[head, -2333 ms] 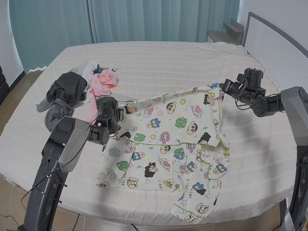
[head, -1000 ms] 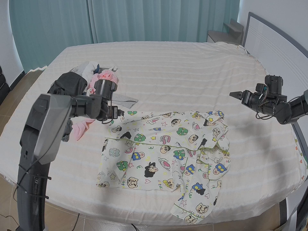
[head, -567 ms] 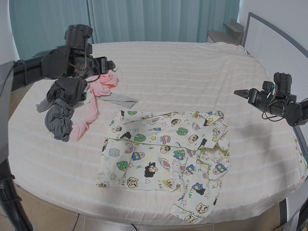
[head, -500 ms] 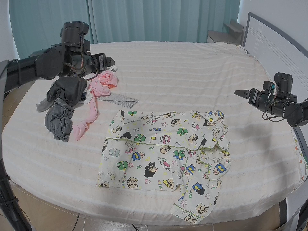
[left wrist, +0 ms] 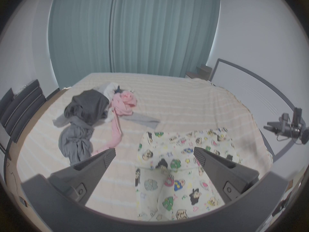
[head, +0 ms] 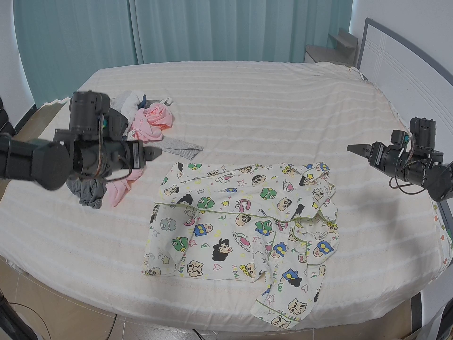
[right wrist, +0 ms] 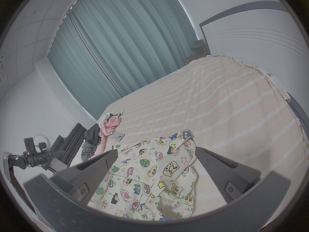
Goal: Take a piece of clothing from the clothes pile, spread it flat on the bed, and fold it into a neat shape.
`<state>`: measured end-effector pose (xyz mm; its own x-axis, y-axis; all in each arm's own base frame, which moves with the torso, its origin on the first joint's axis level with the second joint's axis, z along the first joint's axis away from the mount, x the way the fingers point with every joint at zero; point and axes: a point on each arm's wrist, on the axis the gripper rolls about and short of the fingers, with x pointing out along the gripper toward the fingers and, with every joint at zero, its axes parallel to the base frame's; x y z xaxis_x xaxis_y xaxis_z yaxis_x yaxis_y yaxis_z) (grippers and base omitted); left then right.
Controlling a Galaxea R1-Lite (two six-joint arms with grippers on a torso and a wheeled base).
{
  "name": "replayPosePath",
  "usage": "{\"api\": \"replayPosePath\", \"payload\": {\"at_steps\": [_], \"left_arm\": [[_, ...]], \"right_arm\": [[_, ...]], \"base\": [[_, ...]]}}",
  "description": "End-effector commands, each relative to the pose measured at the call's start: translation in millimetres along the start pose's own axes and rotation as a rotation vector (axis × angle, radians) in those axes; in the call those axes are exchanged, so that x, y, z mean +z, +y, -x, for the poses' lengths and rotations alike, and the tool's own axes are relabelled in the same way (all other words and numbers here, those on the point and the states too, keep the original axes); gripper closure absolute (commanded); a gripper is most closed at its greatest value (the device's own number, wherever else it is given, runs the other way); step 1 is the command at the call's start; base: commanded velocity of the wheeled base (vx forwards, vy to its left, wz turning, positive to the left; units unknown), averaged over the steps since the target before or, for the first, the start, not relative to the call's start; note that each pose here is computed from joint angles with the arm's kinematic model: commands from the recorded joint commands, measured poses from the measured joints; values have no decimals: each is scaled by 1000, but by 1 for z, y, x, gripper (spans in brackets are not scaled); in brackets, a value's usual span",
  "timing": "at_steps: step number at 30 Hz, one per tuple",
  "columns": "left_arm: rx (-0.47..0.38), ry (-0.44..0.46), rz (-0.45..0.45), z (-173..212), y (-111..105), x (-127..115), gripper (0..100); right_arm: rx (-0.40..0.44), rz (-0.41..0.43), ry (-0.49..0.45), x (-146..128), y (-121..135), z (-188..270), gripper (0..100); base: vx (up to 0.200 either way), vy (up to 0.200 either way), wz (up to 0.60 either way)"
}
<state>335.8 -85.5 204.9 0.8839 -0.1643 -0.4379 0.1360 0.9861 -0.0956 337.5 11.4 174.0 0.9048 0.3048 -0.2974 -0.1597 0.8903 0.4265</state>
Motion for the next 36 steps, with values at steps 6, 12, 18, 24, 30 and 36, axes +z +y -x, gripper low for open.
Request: {"api": "replayPosePath", "payload": {"at_steps": [6, 12, 18, 24, 30, 36], "left_arm": [[-80, 222, 177, 61, 21, -169, 0], [-71, 190, 201, 60, 21, -168, 0], [-74, 200, 198, 56, 20, -169, 0], [-68, 208, 197, 47, 20, -172, 0], [-79, 165, 195, 29, 19, -179, 0], [-103, 237, 176, 13, 9, -195, 0]], "right_arm": [[4, -36, 114, -85, -19, 45, 0], [-4, -44, 135, -96, -25, 41, 0], [1, -42, 133, -99, -24, 41, 0], [-1, -45, 139, -101, -25, 42, 0], [2, -45, 138, -100, -24, 41, 0], [12, -43, 145, -102, -22, 40, 0]], "base": [[0, 0, 0], [0, 0, 0], [133, 0, 0], [200, 0, 0], [167, 0, 0], [0, 0, 0]]}}
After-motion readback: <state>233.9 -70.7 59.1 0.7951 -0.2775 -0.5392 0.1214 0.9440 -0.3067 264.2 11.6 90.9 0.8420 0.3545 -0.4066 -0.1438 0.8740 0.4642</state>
